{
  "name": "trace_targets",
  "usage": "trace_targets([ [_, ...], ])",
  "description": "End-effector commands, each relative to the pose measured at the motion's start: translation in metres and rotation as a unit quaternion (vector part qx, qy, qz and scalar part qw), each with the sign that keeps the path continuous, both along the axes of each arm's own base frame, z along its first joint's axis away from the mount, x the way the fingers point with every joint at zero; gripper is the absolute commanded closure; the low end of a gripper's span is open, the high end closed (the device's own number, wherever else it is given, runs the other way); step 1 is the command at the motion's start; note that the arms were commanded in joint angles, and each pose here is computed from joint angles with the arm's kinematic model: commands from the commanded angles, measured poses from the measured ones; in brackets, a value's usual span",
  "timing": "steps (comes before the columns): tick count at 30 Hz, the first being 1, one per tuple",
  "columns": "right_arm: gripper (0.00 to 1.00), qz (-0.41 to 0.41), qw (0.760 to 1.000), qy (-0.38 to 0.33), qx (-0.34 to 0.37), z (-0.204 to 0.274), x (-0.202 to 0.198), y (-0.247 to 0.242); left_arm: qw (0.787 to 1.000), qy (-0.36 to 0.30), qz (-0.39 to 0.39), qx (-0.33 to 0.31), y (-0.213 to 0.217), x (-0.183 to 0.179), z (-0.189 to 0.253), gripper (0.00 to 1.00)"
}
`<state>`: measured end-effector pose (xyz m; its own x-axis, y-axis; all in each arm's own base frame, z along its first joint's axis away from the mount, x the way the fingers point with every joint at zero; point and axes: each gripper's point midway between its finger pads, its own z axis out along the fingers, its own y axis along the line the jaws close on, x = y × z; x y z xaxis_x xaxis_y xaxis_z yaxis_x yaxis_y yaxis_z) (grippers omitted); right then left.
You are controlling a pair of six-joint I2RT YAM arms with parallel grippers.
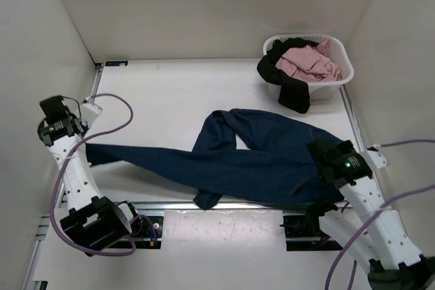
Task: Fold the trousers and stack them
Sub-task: Flatten the trousers out
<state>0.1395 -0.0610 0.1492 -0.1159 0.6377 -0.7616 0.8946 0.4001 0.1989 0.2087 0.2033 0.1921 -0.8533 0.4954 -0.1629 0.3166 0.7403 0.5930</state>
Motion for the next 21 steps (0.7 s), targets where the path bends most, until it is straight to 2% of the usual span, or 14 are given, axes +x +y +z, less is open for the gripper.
trace_targets([
  [1, 0.01, 0.035, 0.994, 0.071, -0.075, 0.026, 0.002, -0.010, 0.993, -0.104, -0.040, -0.022, -0.018, 0.028, 0.072, 0.86],
  [3, 0.01, 0.108, 0.983, 0.106, -0.107, 0.039, 0.021, -0.002, 0.991, -0.105, -0.068, -0.056, -0.037, 0.026, 0.081, 0.86],
  [5, 0.01, 0.183, 0.975, 0.065, -0.104, 0.062, 0.069, 0.028, 0.982, -0.124, -0.115, -0.078, -0.061, 0.033, 0.095, 0.86],
  [6, 0.01, 0.275, 0.949, 0.082, -0.132, 0.070, 0.085, 0.049, 0.980, -0.122, -0.131, -0.085, -0.068, 0.032, 0.095, 0.86],
  [7, 0.01, 0.340, 0.930, 0.080, -0.113, 0.068, 0.103, 0.080, 0.977, -0.121, -0.146, -0.097, -0.080, 0.029, 0.095, 0.86],
  [9, 0.01, 0.435, 0.895, 0.021, -0.098, 0.097, 0.137, 0.139, 0.975, -0.116, -0.160, -0.102, -0.089, 0.024, 0.092, 0.86],
  [10, 0.01, 0.478, 0.870, 0.059, -0.103, 0.083, 0.151, 0.163, 0.975, -0.108, -0.158, -0.109, -0.090, 0.022, 0.087, 0.86],
  [11, 0.01, 0.515, 0.850, 0.062, -0.091, 0.083, 0.160, 0.186, 0.976, -0.095, -0.161, -0.113, -0.093, 0.014, 0.080, 0.86],
  [12, 0.03, 0.588, 0.804, 0.073, -0.048, 0.074, 0.155, 0.227, 0.976, -0.090, -0.160, -0.116, -0.095, 0.010, 0.076, 0.86],
  [13, 0.03, 0.631, 0.770, 0.087, -0.045, 0.068, 0.167, 0.259, 0.976, -0.087, -0.159, -0.119, -0.096, 0.010, 0.073, 0.86],
  [15, 0.04, 0.690, 0.716, 0.099, -0.038, 0.058, 0.162, 0.309, 0.977, -0.072, -0.154, -0.125, -0.098, 0.002, 0.066, 0.86],
  [16, 0.06, 0.703, 0.698, 0.129, -0.038, 0.035, 0.164, 0.327, 0.977, -0.072, -0.154, -0.125, -0.099, -0.001, 0.065, 0.86],
  [18, 0.06, 0.748, 0.649, 0.137, -0.014, 0.018, 0.157, 0.372, 0.978, -0.062, -0.150, -0.127, -0.099, -0.004, 0.060, 0.86],
  [21, 0.06, 0.767, 0.622, 0.159, 0.004, -0.010, 0.152, 0.400, 0.980, -0.057, -0.139, -0.127, -0.096, -0.006, 0.056, 0.86],
])
